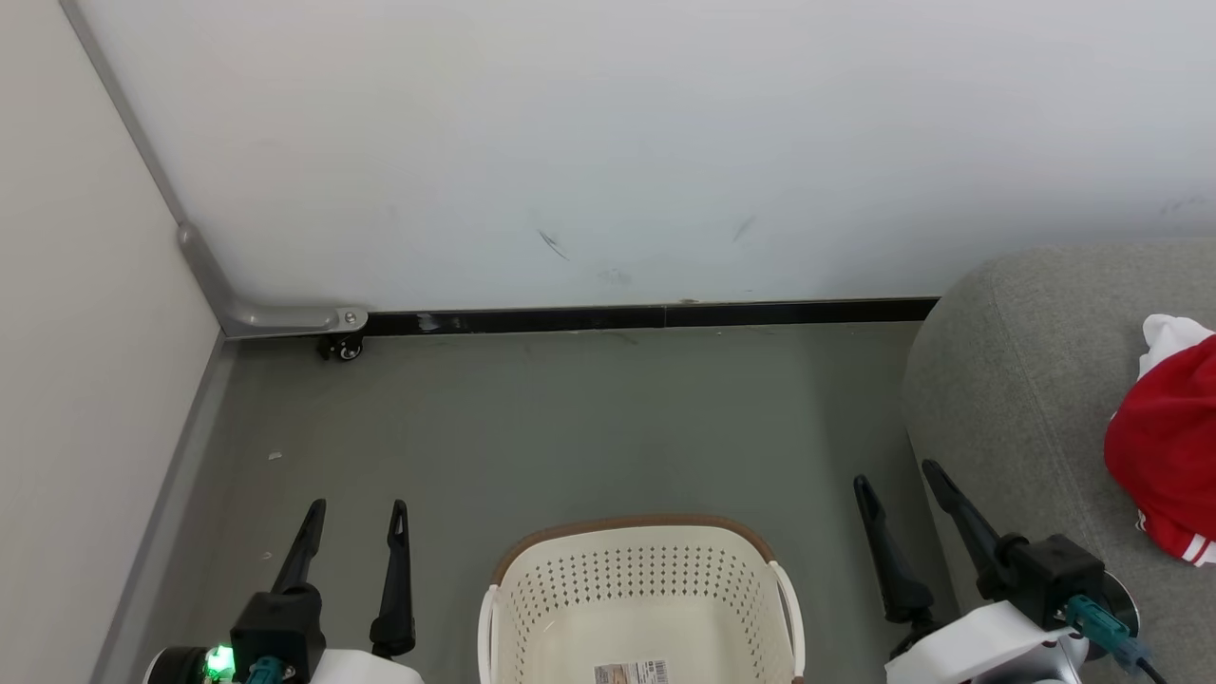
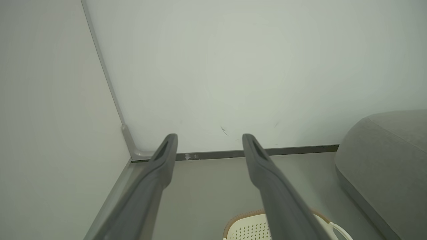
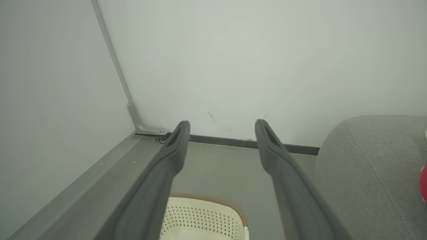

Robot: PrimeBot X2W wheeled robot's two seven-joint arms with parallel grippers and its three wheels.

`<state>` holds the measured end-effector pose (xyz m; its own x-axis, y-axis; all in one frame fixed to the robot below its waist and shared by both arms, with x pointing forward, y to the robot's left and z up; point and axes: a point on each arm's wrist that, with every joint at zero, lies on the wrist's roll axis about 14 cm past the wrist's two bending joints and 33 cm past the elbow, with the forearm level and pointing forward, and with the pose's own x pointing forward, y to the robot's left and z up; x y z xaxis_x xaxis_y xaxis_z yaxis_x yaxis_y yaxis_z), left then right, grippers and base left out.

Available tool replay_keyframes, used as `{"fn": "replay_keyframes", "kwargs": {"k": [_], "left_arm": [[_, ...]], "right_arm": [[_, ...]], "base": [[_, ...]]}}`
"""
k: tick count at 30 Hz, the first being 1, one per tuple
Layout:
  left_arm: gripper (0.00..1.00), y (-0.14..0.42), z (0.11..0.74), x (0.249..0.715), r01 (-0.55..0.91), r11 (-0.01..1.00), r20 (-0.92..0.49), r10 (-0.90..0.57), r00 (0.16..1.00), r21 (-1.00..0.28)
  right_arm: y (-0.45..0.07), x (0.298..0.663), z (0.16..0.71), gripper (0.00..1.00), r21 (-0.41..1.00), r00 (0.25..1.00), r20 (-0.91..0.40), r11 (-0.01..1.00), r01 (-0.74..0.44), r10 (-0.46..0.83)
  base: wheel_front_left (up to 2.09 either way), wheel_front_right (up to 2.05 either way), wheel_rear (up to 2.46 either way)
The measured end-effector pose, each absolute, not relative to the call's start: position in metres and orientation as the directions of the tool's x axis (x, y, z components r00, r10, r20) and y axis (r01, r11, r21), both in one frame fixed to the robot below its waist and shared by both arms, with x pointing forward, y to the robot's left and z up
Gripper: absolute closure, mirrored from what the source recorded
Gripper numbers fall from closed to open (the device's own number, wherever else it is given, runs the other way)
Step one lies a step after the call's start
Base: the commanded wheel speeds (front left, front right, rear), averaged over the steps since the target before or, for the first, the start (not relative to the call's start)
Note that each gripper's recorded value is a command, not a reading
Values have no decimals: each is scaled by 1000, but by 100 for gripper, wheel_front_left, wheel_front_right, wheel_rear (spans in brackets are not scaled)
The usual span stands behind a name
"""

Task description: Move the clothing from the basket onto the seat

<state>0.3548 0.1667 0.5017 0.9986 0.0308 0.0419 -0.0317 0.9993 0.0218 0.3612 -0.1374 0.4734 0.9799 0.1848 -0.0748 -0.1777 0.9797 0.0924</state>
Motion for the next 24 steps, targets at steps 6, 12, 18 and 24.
{"fn": "replay_keyframes", "kwargs": {"k": [6,12,18,24], "left_arm": [[0,167,497,355,-30,999,28,30,999,28],[0,164,493,355,-21,999,16,20,1000,39],[0,164,491,355,-21,999,10,20,1000,42],[0,162,489,355,-16,999,5,16,1000,46]], "right_arm": [[-138,358,470,0,100,979,-89,980,-174,183],[-139,358,470,0,105,980,-89,980,-170,179],[-139,359,470,0,106,979,-95,980,-169,179],[-138,359,471,0,106,979,-92,979,-172,182]], "base": [[0,0,0],[0,0,0],[0,0,0],[0,0,0]]}}
